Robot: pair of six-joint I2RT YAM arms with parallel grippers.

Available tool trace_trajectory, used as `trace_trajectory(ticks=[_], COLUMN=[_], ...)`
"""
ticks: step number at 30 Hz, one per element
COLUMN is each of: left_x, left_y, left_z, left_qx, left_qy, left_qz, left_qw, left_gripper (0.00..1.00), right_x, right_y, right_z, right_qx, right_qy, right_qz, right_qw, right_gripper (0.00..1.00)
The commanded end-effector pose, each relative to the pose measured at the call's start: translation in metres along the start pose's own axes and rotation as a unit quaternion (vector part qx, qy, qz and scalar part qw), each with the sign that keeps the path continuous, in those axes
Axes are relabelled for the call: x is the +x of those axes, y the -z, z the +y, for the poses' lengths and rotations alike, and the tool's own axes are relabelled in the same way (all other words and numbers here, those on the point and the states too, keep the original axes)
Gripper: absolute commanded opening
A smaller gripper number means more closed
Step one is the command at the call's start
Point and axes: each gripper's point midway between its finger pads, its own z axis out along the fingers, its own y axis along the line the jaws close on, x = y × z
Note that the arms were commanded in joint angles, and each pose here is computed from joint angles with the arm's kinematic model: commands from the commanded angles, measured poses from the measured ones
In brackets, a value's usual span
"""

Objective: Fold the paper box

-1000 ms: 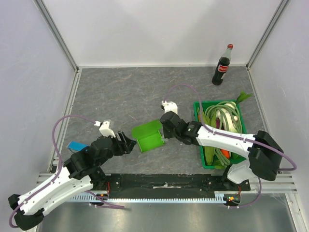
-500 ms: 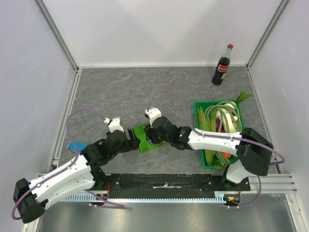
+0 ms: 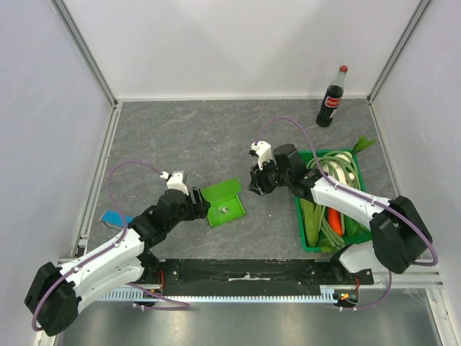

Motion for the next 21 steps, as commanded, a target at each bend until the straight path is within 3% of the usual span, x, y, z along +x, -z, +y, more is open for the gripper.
trace_trajectory(ticks=[1, 10, 21], left_x=[-0.021, -0.043, -0.036], left_y=[-0.007, -0.006, -0.011], left_z=[-0.008, -0.006, -0.007], left_qx=[0.03, 0.021, 0.02], left_qy=[-0.037, -0.059, -0.077], left_qz=[-0.046, -0.096, -0.074], left_qw=[0.998, 0.993, 0.994], left_gripper=[0.76, 0.57, 0.44], right_x=[-0.008, -0.008, -0.011], right_y=[-0.005, -0.031, -0.049], right_z=[0.01, 0.007, 0.002], right_qx=[-0.087, -0.122, -0.124], right_qy=[0.053, 0.089, 0.091], right_qz=[-0.032, -0.021, -0.021], right_qw=[0.994, 0.988, 0.988], right_gripper=[0.48, 0.5, 0.44])
